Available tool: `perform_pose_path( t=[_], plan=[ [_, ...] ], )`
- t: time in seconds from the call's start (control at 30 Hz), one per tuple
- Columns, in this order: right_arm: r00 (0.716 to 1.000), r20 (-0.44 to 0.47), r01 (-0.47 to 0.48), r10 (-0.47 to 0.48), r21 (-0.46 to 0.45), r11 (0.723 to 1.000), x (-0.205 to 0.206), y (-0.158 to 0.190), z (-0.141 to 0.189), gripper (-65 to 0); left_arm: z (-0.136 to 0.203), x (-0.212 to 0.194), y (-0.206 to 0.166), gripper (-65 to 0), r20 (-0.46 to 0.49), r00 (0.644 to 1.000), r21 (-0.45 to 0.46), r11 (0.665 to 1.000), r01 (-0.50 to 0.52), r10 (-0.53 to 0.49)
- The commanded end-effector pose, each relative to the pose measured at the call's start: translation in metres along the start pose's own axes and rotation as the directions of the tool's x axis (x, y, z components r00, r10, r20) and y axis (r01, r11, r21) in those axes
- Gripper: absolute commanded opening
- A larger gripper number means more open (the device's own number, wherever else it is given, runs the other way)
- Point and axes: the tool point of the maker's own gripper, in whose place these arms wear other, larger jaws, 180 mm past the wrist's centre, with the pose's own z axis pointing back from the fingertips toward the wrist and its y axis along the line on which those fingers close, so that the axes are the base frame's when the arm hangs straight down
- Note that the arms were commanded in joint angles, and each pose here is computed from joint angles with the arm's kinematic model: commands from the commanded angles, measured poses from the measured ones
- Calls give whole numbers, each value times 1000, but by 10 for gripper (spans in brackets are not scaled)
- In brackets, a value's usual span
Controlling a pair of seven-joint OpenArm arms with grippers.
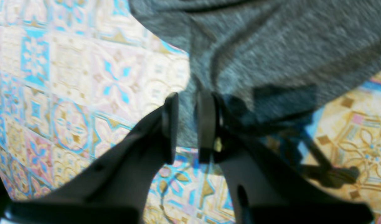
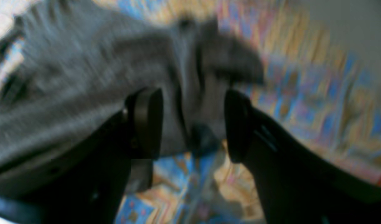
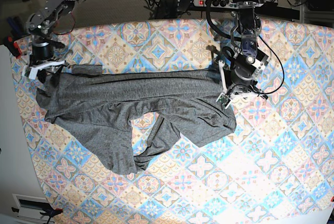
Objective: Layout the t-shirt on the table in an organized manner, then fold the t-shirt properly
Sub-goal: 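Release the shirt with the right gripper and raise it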
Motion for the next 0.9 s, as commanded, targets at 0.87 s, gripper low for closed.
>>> perform_pose_path(
  t=[0.87],
  plan=[
    [993,-73,96,-92,44,994,-55,21,18,-349,4,14,9,-537,46,999,24,1000,-5,4]
  ],
)
